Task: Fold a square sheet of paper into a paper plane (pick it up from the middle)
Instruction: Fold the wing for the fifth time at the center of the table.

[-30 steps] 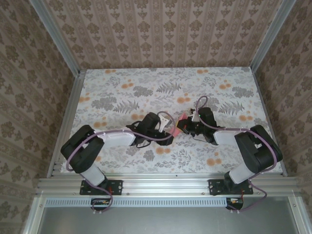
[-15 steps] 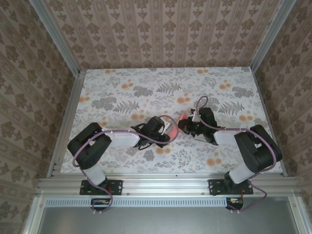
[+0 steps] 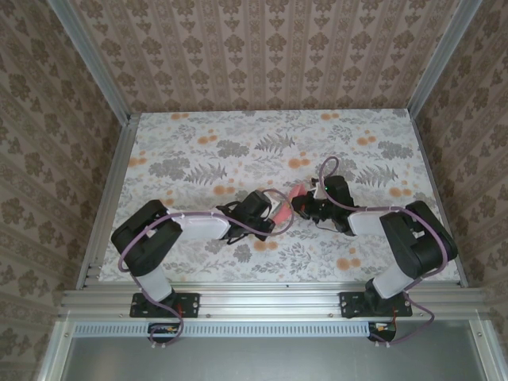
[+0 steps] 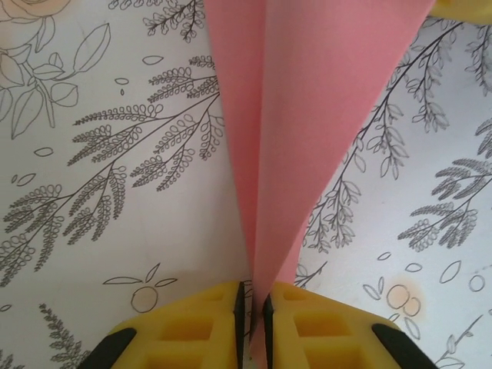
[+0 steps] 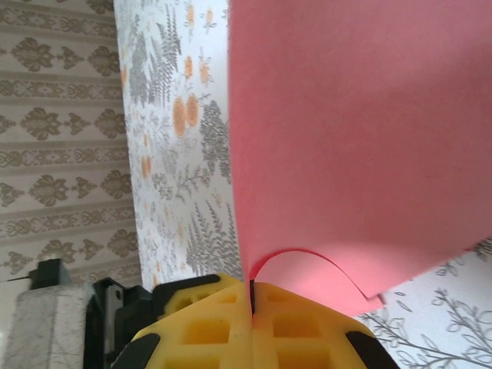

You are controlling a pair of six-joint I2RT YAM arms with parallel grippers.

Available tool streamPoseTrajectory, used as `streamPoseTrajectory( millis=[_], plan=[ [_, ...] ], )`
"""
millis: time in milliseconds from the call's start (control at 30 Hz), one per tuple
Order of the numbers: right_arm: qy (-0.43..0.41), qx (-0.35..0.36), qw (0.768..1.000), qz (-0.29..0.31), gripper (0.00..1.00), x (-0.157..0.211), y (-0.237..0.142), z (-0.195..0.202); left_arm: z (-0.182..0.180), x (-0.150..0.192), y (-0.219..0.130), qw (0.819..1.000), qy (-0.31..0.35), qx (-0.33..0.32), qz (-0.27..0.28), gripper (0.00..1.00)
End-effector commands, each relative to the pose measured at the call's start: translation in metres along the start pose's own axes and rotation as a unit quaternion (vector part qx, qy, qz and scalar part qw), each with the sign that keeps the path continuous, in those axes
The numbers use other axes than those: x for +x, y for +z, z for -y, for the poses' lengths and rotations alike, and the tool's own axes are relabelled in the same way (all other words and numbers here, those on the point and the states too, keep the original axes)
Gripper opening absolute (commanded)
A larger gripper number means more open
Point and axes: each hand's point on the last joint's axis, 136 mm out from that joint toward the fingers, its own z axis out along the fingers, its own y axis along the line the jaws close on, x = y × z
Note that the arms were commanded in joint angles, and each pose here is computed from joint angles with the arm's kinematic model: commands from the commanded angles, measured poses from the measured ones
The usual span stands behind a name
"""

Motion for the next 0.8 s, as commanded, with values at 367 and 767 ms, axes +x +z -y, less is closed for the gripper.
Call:
streamPoseTrajectory(
  millis=[367,767],
  plan=[
    [-0.019,0.041,0.999,-0.030,0.00,0.006,0.011,0.029,0.016,-0.029,-0.040,0.987,-0.070,0.137,0.043,0.50],
    [-0.027,0.047,0.998,-0.044,0.00,0.004,0.012,0.032,0.000,-0.055,-0.030,0.958,-0.198,0.204,0.048,0.32]
  ],
)
